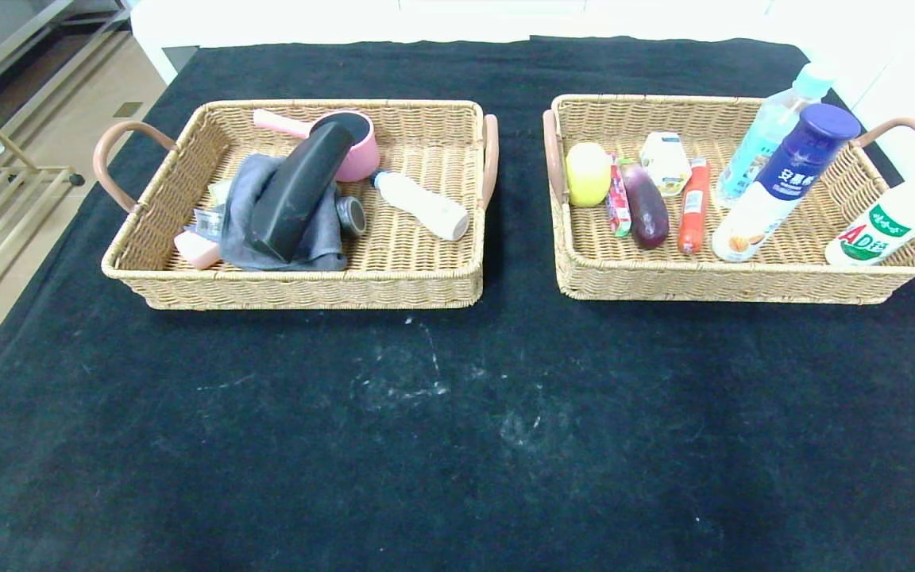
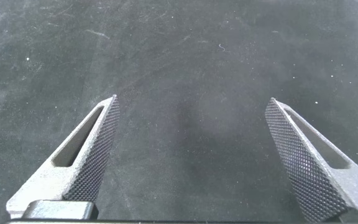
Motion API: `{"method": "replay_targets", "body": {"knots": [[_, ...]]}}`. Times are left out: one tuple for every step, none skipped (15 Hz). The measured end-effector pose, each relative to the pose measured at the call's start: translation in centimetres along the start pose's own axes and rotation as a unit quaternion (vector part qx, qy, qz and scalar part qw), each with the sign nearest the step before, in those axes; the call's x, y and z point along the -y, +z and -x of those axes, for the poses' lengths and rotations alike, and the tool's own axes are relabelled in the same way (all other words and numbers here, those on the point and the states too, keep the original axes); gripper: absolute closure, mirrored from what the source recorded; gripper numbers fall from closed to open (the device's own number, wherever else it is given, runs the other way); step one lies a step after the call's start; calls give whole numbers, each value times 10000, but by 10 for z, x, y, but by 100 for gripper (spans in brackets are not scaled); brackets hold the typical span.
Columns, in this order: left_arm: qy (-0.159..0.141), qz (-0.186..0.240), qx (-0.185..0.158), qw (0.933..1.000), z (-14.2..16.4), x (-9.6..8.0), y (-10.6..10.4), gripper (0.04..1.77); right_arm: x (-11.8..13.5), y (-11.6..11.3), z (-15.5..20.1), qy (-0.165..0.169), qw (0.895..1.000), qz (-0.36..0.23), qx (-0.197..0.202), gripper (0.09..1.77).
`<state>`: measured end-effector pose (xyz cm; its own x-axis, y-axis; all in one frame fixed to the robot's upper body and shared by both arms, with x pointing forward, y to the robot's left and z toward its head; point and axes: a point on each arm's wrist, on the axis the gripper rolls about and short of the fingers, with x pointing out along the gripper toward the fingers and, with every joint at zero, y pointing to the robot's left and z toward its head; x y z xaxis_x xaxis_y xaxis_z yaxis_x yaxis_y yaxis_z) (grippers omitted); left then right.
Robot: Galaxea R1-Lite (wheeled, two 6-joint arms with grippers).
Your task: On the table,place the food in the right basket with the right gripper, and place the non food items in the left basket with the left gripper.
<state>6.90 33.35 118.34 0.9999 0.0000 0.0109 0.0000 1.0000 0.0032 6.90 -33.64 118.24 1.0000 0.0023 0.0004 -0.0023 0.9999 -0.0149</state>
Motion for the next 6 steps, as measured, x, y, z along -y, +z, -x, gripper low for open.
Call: {"method": "replay_targets", "body": {"knots": [[0,6,2,10000,0,0,0,9,0,0,0,2,10000,0,0,15],[0,10,2,10000,0,0,0,9,0,0,0,2,10000,0,0,15],[0,7,2,10000,0,0,0,9,0,0,0,2,10000,-1,2,15],[0,10,2,10000,0,0,0,9,0,0,0,2,10000,0,0,15],[0,7,4,10000,0,0,0,9,0,0,0,2,10000,-1,2,15],[0,7,7,10000,0,0,0,9,0,0,0,2,10000,0,0,15]]}}
